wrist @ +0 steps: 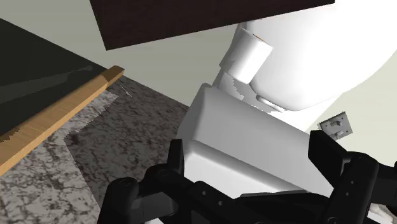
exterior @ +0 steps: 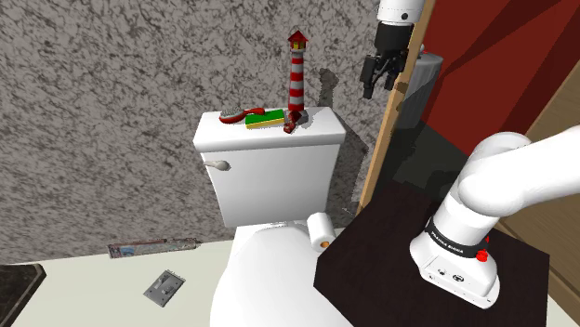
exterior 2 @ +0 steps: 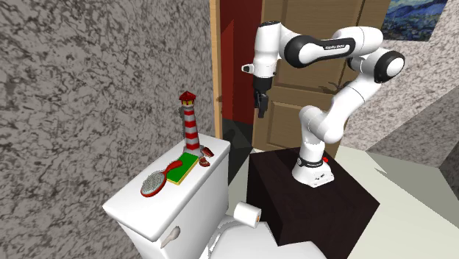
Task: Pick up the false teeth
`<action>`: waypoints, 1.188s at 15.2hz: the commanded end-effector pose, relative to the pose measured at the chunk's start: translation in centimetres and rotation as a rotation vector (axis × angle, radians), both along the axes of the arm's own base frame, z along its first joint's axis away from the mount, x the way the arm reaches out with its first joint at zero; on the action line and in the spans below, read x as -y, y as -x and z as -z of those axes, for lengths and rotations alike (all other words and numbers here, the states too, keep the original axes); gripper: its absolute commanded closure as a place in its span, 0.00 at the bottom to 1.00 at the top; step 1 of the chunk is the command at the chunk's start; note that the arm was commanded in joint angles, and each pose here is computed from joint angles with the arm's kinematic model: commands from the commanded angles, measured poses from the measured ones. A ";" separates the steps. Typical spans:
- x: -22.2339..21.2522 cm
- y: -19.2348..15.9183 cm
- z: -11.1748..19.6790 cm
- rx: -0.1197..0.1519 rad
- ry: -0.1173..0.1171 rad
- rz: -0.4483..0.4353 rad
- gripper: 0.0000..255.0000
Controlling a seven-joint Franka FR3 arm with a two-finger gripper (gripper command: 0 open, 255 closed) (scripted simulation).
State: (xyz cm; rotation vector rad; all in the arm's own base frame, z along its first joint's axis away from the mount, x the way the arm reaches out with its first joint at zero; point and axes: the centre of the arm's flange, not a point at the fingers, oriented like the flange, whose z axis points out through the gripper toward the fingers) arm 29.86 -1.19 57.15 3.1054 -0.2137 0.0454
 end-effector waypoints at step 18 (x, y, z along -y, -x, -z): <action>-5.0 -18.3 9.0 0.103 -0.032 0.034 0.00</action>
